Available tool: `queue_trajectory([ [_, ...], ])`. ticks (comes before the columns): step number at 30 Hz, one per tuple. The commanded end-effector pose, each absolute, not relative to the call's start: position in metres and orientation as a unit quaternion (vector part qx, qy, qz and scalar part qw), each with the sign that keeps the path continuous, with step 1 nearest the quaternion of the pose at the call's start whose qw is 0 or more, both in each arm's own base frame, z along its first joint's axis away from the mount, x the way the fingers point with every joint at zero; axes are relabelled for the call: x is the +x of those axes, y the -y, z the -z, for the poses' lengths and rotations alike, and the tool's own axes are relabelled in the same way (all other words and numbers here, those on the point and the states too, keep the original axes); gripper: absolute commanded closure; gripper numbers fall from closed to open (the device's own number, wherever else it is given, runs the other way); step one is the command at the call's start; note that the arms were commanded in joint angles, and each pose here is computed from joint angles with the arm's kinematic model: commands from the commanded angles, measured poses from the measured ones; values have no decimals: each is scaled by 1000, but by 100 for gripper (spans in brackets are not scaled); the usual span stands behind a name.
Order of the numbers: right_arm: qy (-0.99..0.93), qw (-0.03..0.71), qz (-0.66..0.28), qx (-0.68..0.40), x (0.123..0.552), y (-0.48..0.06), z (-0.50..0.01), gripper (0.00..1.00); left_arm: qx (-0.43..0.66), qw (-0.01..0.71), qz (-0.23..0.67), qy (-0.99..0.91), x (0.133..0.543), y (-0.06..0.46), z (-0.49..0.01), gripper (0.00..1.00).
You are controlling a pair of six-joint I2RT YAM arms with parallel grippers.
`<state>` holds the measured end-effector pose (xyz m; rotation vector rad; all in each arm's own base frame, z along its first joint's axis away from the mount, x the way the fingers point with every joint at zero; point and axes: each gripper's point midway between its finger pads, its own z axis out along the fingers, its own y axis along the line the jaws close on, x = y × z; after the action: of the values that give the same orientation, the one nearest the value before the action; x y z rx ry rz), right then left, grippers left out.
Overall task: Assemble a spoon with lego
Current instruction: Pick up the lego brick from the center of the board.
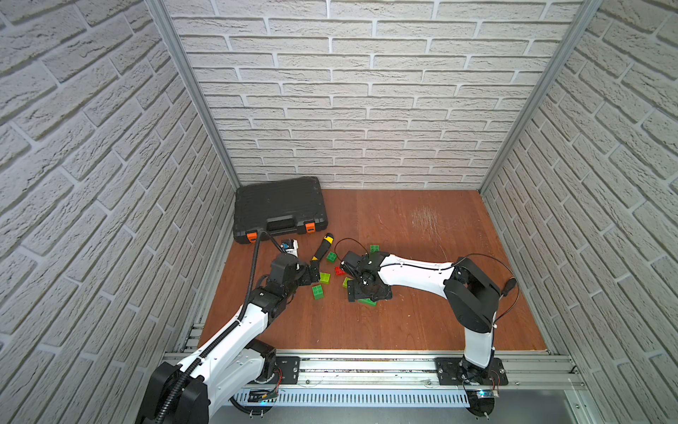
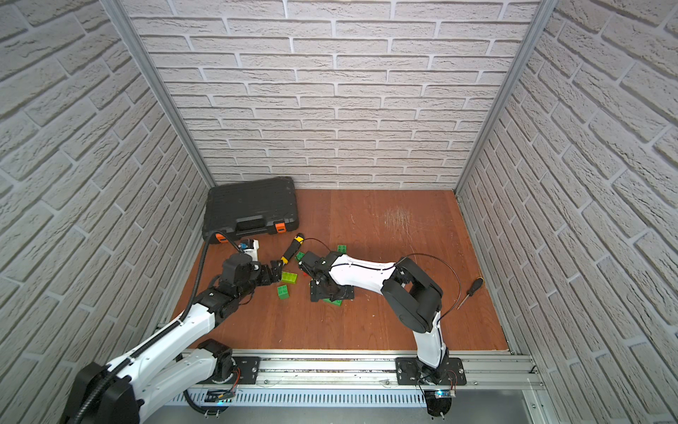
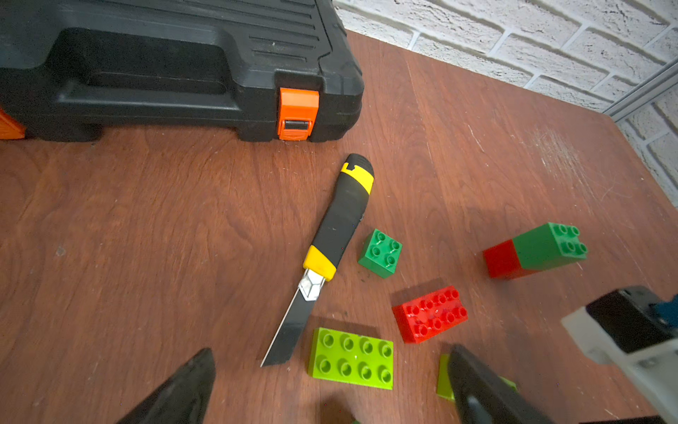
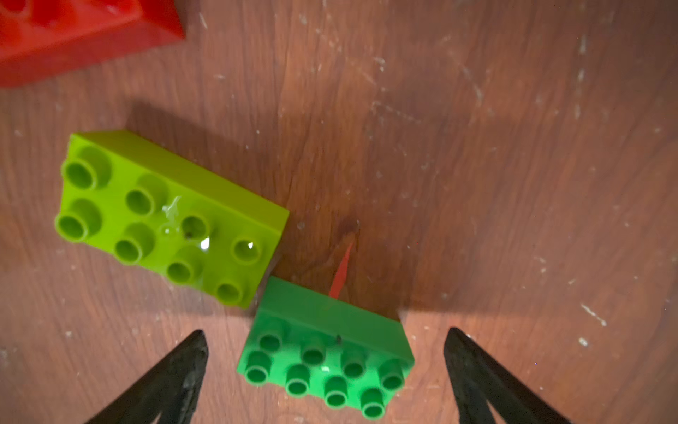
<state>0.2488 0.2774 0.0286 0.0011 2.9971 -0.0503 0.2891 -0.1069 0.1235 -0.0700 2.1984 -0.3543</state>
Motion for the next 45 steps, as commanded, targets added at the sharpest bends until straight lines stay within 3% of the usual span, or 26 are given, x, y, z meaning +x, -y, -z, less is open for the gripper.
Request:
queue_trajectory([
  [1, -995, 88, 40, 2, 257, -272, -35, 0, -28, 441, 137, -886, 287, 106, -121, 2],
  [13, -996, 73, 58, 5, 234, -244, -34, 1, -26, 439, 133, -888, 286, 104, -119, 2],
  [23, -997, 67, 21, -28, 234, -261, -31, 14, -27, 440, 135, -887, 286, 105, -120, 2],
  [35, -996, 50, 41, -63, 241, -260, -24, 16, -26, 441, 133, -887, 287, 106, -123, 2],
  [42, -995, 34, 52, -72, 237, -257, -17, 28, -25, 439, 132, -889, 288, 106, -123, 2],
  [45, -995, 30, 57, -79, 236, -255, -18, 26, -24, 437, 133, -890, 288, 107, -122, 2],
])
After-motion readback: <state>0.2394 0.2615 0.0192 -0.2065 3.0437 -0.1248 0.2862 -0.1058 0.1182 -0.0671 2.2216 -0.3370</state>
